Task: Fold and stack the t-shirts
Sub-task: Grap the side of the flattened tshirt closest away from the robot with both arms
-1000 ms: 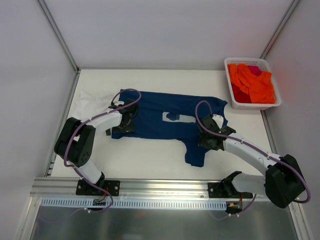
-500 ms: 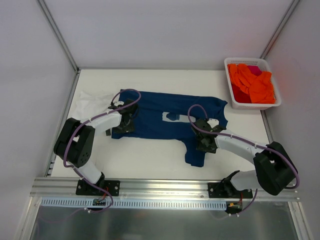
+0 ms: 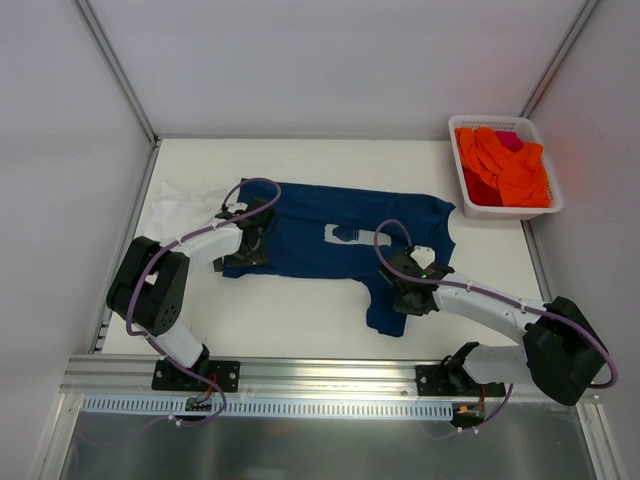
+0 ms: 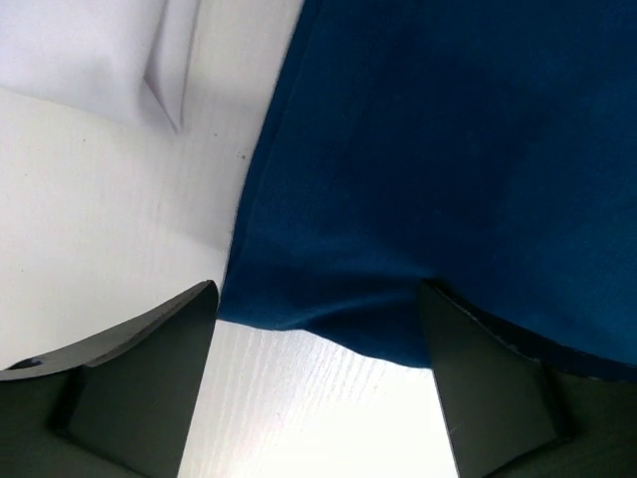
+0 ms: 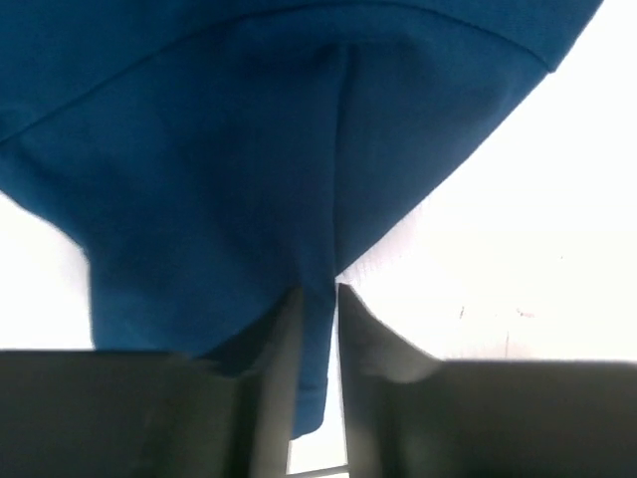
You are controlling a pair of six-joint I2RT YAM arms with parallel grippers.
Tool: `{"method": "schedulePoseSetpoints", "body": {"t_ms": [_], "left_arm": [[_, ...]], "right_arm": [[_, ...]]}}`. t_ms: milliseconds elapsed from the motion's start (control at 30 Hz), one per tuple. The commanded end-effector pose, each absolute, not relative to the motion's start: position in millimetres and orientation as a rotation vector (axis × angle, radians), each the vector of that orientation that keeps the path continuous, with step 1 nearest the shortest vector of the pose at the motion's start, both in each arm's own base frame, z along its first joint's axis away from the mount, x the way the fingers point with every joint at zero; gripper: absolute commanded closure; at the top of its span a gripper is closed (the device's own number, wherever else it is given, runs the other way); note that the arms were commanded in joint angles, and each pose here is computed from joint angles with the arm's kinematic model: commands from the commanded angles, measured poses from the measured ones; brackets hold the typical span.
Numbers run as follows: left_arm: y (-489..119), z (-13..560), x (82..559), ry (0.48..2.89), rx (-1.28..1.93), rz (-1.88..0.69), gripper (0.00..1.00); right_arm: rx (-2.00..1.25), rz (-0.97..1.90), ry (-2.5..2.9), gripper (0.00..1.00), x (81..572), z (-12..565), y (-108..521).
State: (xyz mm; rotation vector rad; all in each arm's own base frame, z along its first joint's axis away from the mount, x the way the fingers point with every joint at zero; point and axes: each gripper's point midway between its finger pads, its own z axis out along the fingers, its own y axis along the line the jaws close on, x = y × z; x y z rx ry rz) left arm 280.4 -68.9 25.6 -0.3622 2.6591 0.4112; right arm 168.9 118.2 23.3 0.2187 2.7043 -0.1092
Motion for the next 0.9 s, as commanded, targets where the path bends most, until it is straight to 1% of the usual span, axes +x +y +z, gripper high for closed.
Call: {"method": "schedulePoseSetpoints", "body": {"t_ms": [0,33,67,100,133,167,233,400,533,667,867], "left_arm": [[-68,16,266,2.731,-0.321,0.423,0.19],[-68,14,265,2.736,-0.315,0.429,0.25],[-67,14,265,2.737,-0.315,0.435,0.35],[-66,13,265,2.739,-0.309,0.443,0.49],[-67,11,264,2.744,-0.31,0.443,0.74],[-66,11,263,2.746,-0.312,0.445,0.83],[-67,10,263,2.748,-0.309,0.445,0.94],[-67,13,265,2.742,-0.303,0.438,0.98],[-69,16,267,2.738,-0.295,0.428,0.95],[-68,16,267,2.737,-0.295,0.429,1.0],[-69,33,275,2.693,-0.293,0.413,1.0]], "right_arm": [[0.266,-0.182,2.722,0.81,159,16,107],[0.263,-0.189,2.73,0.84,158,14,107],[0.256,-0.205,2.738,0.93,157,11,107],[0.251,-0.21,2.74,0.98,157,10,107],[0.252,-0.219,2.735,1.0,157,10,107],[0.249,-0.221,2.734,0.99,157,11,108],[0.245,-0.239,2.73,1.0,157,13,106],[0.237,-0.329,2.689,1.0,156,30,92],[0.243,-0.284,2.634,1.0,163,55,93],[0.254,-0.252,2.611,1.0,163,64,92],[0.254,-0.288,2.553,1.0,169,86,83]]}}
